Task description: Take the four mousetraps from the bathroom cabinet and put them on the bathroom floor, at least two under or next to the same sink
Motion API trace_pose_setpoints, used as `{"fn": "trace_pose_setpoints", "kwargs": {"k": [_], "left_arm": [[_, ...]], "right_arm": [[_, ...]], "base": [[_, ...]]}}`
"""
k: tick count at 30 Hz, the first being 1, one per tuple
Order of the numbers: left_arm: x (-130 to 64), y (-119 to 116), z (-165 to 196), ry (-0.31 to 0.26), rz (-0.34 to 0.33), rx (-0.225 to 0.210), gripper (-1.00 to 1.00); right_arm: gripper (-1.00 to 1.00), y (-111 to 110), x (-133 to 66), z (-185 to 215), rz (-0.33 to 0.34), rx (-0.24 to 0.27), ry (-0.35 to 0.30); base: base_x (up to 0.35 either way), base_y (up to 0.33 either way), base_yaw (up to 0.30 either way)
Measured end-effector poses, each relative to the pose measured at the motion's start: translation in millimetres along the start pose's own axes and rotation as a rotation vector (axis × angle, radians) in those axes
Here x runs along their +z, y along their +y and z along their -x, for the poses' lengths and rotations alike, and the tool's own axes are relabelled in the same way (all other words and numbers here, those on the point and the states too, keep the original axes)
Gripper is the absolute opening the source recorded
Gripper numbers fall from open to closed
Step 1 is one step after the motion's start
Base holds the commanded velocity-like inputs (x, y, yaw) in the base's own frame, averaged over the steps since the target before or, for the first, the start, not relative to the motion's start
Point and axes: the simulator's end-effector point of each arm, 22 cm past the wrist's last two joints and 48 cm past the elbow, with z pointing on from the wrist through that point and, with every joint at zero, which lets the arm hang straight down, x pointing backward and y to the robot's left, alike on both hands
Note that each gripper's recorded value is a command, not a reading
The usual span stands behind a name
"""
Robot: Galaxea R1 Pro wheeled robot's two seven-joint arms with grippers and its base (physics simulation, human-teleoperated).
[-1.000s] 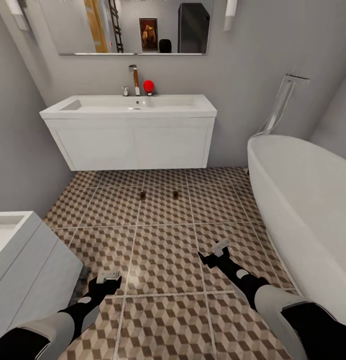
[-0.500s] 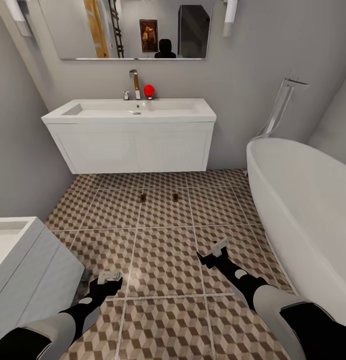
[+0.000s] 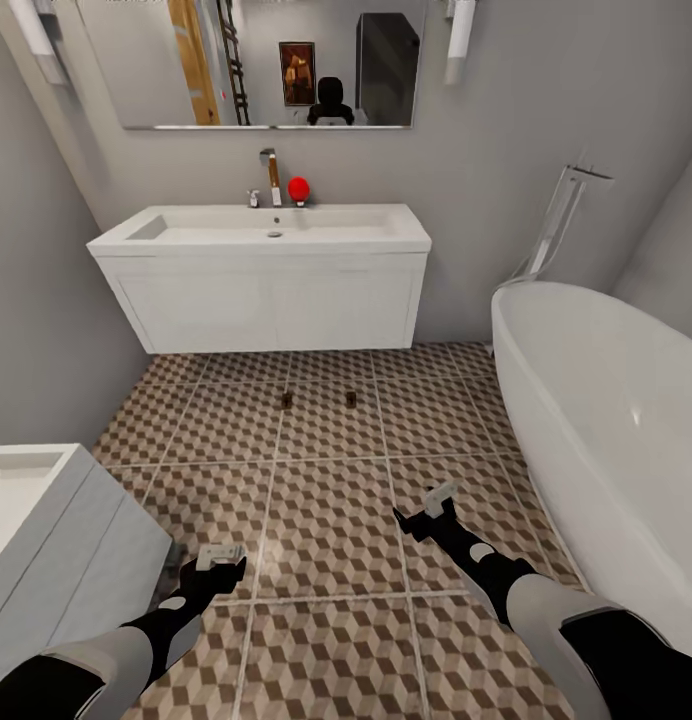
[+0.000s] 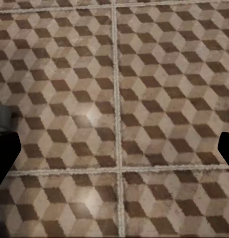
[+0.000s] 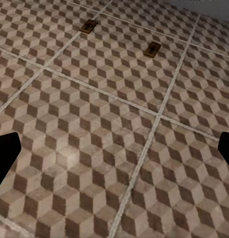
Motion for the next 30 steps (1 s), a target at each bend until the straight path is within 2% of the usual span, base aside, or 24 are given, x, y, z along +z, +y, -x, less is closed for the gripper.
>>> {"fn": "trace_pose_setpoints", "kwargs": {"k": [30], "left_arm": [[-39.2, 1.4, 41.2, 0.005, -0.001, 0.000, 1.00]], "right_arm": [[1.00, -8.2, -24.8, 52.0, 0.000, 0.000, -0.001]], "base": [[0.000, 0.000, 0.000]]}}
